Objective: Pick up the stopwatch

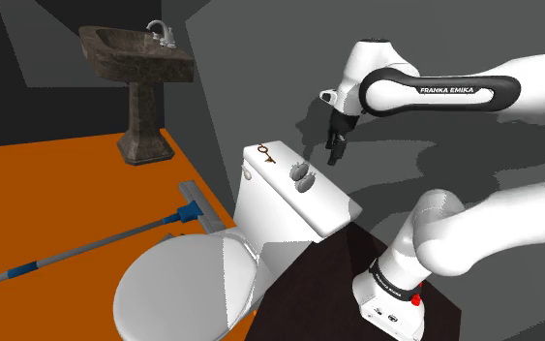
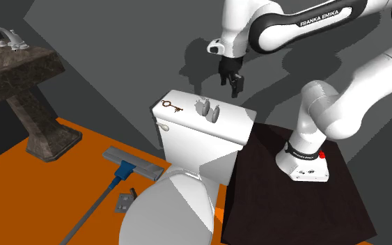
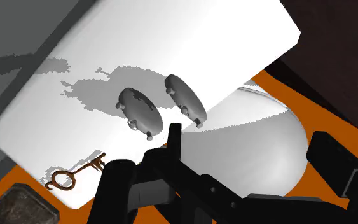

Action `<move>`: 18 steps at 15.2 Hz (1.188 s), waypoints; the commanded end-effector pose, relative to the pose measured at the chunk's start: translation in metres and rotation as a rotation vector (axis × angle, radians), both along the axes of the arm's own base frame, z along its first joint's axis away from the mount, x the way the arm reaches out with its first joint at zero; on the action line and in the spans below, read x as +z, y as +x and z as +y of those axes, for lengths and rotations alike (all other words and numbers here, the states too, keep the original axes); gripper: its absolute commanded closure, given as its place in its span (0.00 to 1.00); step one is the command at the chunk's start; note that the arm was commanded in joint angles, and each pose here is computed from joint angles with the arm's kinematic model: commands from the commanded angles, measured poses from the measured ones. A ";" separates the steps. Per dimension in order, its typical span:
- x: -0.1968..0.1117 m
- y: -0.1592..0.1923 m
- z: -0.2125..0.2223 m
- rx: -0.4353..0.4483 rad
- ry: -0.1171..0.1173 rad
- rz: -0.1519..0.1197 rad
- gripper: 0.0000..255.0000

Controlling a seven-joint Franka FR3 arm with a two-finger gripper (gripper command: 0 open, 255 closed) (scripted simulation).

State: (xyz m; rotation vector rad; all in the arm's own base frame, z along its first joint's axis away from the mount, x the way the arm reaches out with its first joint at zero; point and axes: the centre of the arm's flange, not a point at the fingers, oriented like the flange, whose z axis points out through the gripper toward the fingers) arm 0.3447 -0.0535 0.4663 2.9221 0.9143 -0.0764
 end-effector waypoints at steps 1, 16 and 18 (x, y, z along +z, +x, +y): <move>-0.027 0.014 -0.006 0.183 -0.005 0.025 0.00; -0.151 0.049 -0.005 0.756 -0.020 0.111 0.00; -0.152 0.050 -0.005 0.756 -0.020 0.111 1.00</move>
